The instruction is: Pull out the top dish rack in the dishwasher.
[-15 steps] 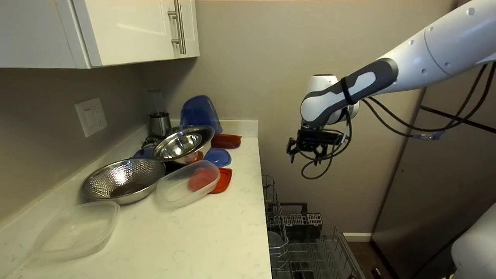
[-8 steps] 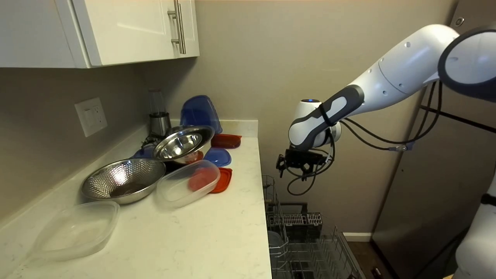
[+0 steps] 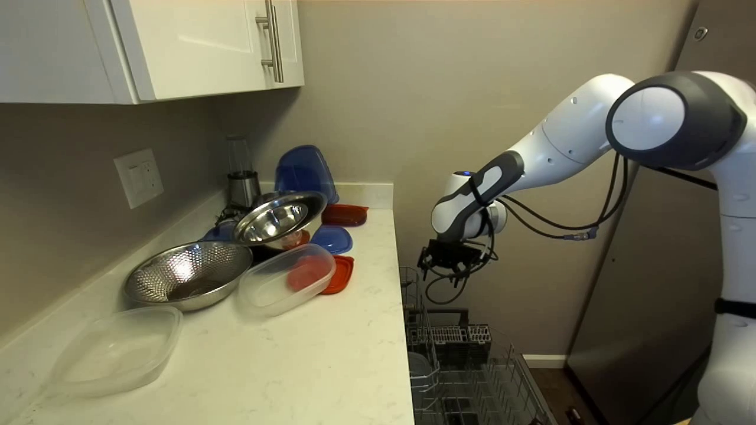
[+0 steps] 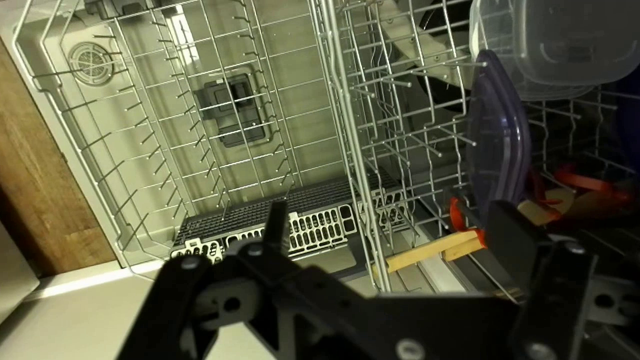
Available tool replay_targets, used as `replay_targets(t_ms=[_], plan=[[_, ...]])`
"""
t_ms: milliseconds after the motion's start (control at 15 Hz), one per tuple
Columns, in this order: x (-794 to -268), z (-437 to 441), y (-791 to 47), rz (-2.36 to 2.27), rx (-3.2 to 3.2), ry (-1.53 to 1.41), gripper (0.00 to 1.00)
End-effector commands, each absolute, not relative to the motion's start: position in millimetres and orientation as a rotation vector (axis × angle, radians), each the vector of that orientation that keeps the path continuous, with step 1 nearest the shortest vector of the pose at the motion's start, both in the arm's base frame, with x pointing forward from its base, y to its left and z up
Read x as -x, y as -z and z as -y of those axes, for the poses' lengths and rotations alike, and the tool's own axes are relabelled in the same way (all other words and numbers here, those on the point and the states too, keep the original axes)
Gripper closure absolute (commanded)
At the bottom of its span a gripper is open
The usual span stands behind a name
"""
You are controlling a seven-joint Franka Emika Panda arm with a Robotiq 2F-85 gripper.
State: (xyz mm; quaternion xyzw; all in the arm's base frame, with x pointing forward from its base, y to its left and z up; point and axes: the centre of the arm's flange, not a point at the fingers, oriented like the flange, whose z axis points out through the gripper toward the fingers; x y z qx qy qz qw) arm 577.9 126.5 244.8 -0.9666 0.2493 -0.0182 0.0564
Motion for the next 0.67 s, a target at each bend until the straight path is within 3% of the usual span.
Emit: replay_targets(t_ms=[0,600], plan=[[-596.4,-130.0,-223.3,-0.81,2.896,0.067,0.0],[-605.1,-124.2,-218.4,-0.796,2.925,0.059,0.0]])
